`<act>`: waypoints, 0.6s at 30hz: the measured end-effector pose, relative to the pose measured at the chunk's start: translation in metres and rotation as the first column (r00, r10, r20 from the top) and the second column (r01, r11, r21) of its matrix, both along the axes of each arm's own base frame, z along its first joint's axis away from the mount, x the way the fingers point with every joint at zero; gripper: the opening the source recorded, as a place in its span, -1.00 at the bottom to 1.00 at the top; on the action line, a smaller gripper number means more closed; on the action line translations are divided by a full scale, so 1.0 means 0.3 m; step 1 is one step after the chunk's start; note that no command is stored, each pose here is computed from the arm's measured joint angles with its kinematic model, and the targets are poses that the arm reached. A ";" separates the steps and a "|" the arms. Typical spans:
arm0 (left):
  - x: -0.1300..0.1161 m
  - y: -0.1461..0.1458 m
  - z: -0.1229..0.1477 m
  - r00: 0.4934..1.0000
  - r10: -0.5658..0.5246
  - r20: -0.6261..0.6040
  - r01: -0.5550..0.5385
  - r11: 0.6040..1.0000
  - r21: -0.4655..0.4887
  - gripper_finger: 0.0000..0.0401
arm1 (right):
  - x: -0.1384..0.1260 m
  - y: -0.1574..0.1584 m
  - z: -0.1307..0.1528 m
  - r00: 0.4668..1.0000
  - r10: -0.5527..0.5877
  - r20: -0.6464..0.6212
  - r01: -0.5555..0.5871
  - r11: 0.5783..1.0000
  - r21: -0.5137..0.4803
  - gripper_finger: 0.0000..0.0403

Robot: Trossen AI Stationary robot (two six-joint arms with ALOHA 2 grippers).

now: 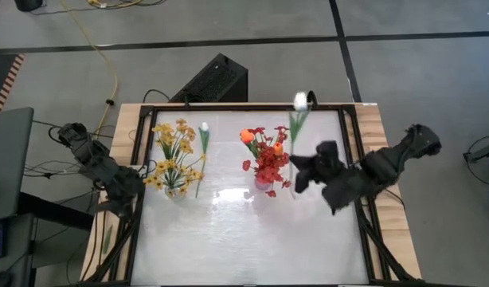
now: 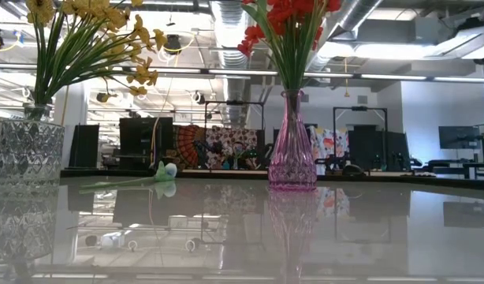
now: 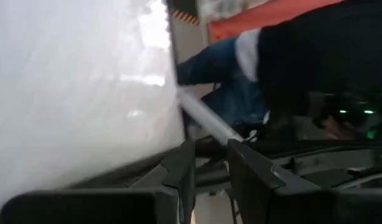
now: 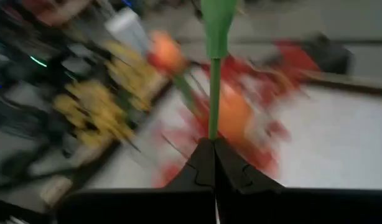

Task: Sort flowers into vase by color
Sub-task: Put the bottom white flower into the transparent vase

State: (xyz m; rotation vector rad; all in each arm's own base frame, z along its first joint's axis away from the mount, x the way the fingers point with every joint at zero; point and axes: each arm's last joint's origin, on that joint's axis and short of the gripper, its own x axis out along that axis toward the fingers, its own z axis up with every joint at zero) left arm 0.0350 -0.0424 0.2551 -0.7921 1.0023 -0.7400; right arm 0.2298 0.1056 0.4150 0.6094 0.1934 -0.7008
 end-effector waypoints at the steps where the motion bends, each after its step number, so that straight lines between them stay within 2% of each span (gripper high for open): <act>1: 0.004 -0.003 0.009 1.000 -0.002 0.031 0.003 1.000 -0.017 -0.60 | 0.025 -0.006 0.029 0.999 0.035 0.034 -0.034 0.999 -0.021 -0.93; 4: 0.016 -0.012 0.043 0.992 0.003 0.129 0.008 0.996 -0.085 -0.60 | 0.102 -0.004 0.116 0.959 0.228 0.167 -0.213 0.972 -0.103 -0.93; 6: 0.023 -0.018 0.075 0.975 0.006 0.224 0.027 0.989 -0.145 -0.60 | 0.162 0.006 0.170 0.892 0.354 0.281 -0.298 0.928 -0.223 -0.93; 8: 0.028 -0.022 0.114 0.939 0.016 0.342 0.059 0.977 -0.206 -0.60 | 0.216 0.026 0.198 0.815 0.458 0.354 -0.329 0.870 -0.367 -0.93; 10: 0.030 -0.024 0.158 0.881 0.040 0.472 0.096 0.961 -0.261 -0.60 | 0.279 0.034 0.201 0.744 0.520 0.420 -0.310 0.825 -0.473 -0.93; 12: 0.027 -0.021 0.202 0.802 0.079 0.592 0.135 0.941 -0.310 -0.60 | 0.345 0.033 0.180 0.690 0.559 0.459 -0.294 0.797 -0.528 -0.93; 15: 0.016 -0.013 0.253 0.687 0.145 0.712 0.181 0.915 -0.360 -0.60 | 0.461 0.010 0.132 0.662 0.572 0.485 -0.293 0.792 -0.535 -0.93; 18: 0.011 -0.002 0.283 0.599 0.232 0.767 0.149 0.908 -0.392 -0.60 | 0.597 -0.024 0.084 0.643 0.579 0.501 -0.321 0.798 -0.509 -0.93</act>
